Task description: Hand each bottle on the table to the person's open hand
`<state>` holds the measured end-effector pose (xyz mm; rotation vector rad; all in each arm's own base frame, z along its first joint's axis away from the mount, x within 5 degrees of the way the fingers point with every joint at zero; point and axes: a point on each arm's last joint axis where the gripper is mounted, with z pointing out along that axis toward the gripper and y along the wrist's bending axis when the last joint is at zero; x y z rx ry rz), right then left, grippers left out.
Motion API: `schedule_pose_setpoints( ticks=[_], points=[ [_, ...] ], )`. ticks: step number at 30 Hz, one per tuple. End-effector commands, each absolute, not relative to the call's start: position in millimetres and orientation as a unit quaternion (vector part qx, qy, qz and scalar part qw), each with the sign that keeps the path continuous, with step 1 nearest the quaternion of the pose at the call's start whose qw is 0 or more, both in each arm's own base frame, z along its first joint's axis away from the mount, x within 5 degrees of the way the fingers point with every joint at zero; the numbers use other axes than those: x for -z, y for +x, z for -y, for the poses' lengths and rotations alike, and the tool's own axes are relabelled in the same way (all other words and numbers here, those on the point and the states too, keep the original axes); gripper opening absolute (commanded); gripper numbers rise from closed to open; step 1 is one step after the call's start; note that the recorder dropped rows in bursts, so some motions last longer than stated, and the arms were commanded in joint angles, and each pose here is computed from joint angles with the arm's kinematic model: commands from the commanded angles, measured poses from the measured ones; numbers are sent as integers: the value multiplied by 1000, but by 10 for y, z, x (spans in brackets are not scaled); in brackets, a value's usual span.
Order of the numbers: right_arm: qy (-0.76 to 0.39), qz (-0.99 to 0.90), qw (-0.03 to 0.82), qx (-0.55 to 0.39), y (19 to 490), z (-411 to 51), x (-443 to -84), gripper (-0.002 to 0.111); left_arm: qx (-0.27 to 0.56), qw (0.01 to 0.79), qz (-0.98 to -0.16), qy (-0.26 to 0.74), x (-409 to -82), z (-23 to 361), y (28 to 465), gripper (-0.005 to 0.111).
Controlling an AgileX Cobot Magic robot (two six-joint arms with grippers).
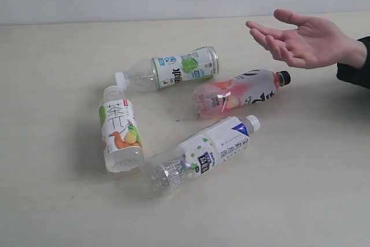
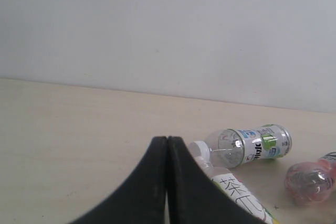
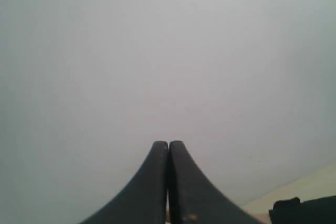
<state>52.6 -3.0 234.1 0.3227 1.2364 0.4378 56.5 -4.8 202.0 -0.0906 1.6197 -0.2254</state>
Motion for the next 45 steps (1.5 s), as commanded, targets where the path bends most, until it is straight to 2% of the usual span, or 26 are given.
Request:
schedule_pose_setpoints(
  ticks=[1, 9, 14, 17, 20, 22, 26, 27, 29, 31, 38, 45],
  points=[
    [165, -532, 804, -210, 497, 64, -2399, 0, 100, 684, -722, -41, -2012, 46, 562, 0],
    [152, -652, 718, -193, 754, -19, -2456, 0, 100, 684, -722, -41, -2012, 46, 562, 0],
    [157, -740, 629, -179, 1152, -83, -2601, 0, 100, 684, -722, -41, -2012, 46, 562, 0],
    [116, -795, 577, -147, 1422, -137, -2732, 0, 100, 684, -722, -41, -2012, 46, 562, 0],
    [20, -844, 527, -94, 1728, -200, -2919, 0, 101, 684, -721, -39, -2013, 49, 562, 0],
    [-59, -884, 458, -75, 1924, -267, -2977, 0, 101, 684, -721, -39, -2013, 49, 562, 0],
    [-269, -905, 299, -137, 2253, -624, -3038, 0, 101, 684, -721, -39, -2013, 49, 562, 0],
    [-306, -895, 283, -158, 2319, -737, -3067, 0, 101, 684, -721, -39, -2013, 49, 562, 0],
    [-347, -881, 251, -202, 2468, -994, -3117, 4, 101, 684, -721, -39, -2013, 49, 562, 0],
    [-390, -867, 234, -206, 2571, -1191, -3136, 11, 101, 684, -721, -39, -2013, 49, 562, 0],
    [-567, -793, 185, -121, 2714, -1751, -2916, 39, 101, 684, -721, -39, -2013, 49, 562, 0],
    [-684, -713, 143, -54, 2656, -2056, -2629, 51, 101, 683, -722, -39, -2011, 48, 562, 0]
  ],
)
